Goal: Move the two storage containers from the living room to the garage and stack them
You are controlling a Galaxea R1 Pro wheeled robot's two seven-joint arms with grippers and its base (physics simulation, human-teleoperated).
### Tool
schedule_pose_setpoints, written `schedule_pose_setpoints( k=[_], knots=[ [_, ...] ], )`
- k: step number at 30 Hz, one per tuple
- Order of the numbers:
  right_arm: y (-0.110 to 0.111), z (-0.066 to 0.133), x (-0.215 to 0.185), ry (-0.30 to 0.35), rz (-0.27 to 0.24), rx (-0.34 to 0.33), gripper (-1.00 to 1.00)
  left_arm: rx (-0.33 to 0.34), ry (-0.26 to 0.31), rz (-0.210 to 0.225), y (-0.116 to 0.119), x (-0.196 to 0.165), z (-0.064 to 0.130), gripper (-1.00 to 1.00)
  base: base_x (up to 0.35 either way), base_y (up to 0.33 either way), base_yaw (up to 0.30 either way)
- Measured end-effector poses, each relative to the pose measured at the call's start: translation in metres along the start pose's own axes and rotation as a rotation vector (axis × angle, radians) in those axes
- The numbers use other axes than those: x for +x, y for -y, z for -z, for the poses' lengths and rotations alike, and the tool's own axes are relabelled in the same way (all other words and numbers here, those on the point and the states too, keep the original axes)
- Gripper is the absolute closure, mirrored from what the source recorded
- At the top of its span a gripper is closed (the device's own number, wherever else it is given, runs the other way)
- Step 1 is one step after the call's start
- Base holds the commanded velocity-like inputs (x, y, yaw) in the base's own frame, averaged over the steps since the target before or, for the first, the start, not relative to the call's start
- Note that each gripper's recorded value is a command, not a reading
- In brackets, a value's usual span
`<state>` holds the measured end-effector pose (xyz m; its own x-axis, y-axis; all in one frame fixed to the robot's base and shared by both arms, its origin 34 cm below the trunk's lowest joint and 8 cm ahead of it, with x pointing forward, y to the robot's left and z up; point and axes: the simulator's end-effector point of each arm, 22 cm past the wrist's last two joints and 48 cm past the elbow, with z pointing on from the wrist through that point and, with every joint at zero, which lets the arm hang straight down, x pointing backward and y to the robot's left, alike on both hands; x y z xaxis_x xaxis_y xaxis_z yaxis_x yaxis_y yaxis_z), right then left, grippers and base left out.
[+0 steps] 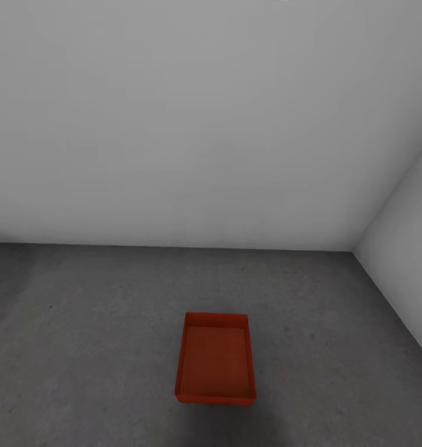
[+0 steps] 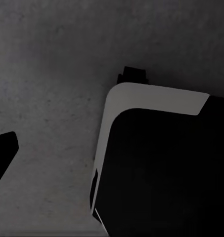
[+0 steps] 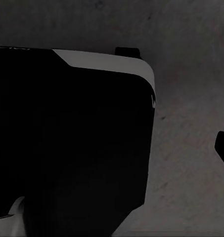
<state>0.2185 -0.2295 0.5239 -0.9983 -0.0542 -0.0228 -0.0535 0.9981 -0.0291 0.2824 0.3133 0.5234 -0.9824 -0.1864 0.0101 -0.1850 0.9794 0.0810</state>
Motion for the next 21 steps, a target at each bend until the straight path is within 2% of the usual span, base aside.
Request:
schedule_pose_setpoints(
  k=[8, 21],
  knots=[
    [0.0006, 0.0097, 0.0006, 0.004, -0.002, 0.001, -1.00, 0.002, -0.002, 0.001, 0.0003, 0.0030, 0.0095, -1.00, 0.000, 0.000, 0.000],
    [0.0068, 0.0094, 0.0009, 0.004, 0.000, 0.010, -1.00, 0.007, -0.003, 0.000, 0.0039, 0.0032, 0.0096, -1.00, 0.000, 0.000, 0.000]
  ],
)
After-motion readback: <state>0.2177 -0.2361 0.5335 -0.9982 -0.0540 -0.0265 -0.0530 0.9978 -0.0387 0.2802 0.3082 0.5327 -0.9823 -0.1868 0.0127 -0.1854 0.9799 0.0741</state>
